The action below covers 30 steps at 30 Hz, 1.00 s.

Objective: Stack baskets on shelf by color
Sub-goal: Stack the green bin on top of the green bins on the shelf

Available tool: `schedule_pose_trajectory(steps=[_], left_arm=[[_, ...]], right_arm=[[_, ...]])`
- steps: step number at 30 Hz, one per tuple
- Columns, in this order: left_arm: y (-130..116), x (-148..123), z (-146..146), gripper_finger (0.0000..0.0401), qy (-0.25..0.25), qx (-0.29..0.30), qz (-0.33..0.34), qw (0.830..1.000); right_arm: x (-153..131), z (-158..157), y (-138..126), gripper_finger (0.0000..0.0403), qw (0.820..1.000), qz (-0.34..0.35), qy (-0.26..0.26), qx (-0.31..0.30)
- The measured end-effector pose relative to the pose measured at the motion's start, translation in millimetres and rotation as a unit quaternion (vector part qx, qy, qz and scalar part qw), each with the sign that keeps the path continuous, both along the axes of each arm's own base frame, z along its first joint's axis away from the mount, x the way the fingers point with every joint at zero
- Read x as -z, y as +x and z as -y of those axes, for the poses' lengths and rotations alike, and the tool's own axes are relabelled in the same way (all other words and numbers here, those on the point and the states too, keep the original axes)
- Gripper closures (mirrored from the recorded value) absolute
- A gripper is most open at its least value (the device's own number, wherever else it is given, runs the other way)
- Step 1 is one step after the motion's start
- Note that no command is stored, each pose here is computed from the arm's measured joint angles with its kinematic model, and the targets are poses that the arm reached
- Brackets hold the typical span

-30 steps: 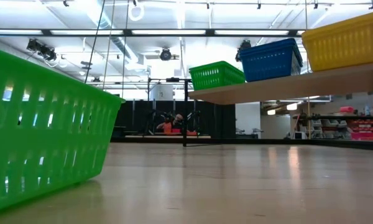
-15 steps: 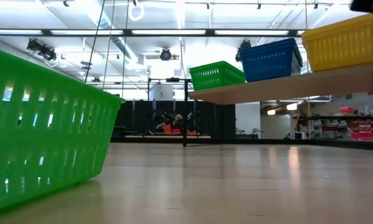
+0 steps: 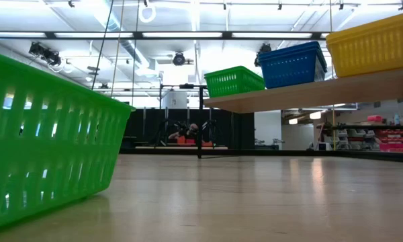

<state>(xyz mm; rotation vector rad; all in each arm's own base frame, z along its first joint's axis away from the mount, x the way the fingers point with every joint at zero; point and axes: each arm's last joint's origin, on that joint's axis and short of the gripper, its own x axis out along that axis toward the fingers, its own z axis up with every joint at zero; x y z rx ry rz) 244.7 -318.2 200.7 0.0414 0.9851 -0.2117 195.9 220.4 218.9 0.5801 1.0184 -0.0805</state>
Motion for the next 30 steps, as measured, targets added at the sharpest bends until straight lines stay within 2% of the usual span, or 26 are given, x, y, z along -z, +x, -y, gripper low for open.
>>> schedule_pose_trajectory(steps=[6,11,14,18,23,30], left_arm=[[2,20,6,0.0218,-0.012,0.003,-0.042,0.999],[7,35,3,0.0206,0.017,-0.015,-0.045,0.999],[13,44,-4,0.0212,0.045,-0.039,-0.047,0.997],[17,54,-8,0.0263,0.059,-0.054,-0.061,0.995],[16,56,-7,0.0377,0.063,-0.049,-0.062,0.995],[20,56,-14,0.0395,0.107,-0.029,-0.053,0.992]], right_arm=[[7,-3,-4,0.0218,1.000,0.011,0.005,-0.005],[6,-4,-4,0.0218,1.000,0.027,-0.005,0.004],[6,-3,-4,0.0218,0.999,0.035,-0.012,0.008],[6,-3,-5,0.0218,0.999,0.038,-0.016,0.009],[6,-3,-4,0.0218,0.998,0.047,-0.029,0.009],[6,1,-1,0.0218,0.995,0.073,-0.070,0.002]])
